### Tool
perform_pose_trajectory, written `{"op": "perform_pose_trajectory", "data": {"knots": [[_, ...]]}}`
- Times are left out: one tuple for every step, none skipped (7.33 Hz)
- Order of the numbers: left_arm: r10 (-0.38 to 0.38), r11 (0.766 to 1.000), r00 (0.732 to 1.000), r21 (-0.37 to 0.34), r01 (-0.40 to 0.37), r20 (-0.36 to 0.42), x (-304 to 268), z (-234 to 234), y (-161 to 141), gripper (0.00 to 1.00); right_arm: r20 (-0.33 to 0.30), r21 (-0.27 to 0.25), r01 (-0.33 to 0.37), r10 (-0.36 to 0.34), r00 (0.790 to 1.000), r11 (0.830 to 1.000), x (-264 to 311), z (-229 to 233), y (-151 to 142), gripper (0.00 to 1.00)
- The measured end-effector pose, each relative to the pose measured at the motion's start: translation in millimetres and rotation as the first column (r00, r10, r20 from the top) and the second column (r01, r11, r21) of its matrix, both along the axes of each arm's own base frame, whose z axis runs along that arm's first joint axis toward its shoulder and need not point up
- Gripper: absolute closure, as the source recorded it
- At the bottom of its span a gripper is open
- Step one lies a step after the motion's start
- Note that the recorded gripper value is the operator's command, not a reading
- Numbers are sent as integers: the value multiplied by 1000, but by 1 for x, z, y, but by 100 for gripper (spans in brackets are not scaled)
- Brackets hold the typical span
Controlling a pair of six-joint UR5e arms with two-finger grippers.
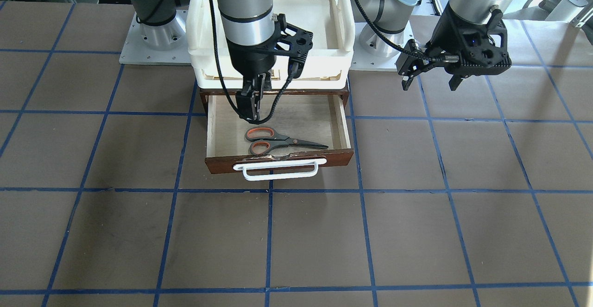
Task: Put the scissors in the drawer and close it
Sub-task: 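Open the right gripper and raise it away from the drawer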
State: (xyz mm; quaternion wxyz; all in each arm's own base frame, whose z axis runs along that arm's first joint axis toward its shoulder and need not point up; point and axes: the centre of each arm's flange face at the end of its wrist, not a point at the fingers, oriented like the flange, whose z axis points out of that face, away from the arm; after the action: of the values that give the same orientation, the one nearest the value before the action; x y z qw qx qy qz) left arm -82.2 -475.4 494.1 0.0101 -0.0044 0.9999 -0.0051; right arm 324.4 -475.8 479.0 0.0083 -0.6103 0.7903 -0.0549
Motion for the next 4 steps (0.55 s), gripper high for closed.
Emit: {"op": "perform_pose_trajectory", "data": {"knots": [[1, 1000, 1000, 10, -1, -1, 1, -6, -5, 0, 15, 6, 65, -65, 998, 998, -33, 39, 2, 1], [5, 1000, 1000, 15, -5, -2, 3, -10, -10, 0, 21, 16, 175, -175, 984, 984, -68, 63, 3, 0], [16, 1000, 1000, 22, -16, -2, 9, -15, -15, 0, 21, 35, 335, -335, 942, 942, -101, 77, 5, 0], [31, 999, 1000, 34, -31, -2, 16, -21, -20, 0, 14, 56, 489, -490, 872, 871, -126, 85, 8, 0]]}}
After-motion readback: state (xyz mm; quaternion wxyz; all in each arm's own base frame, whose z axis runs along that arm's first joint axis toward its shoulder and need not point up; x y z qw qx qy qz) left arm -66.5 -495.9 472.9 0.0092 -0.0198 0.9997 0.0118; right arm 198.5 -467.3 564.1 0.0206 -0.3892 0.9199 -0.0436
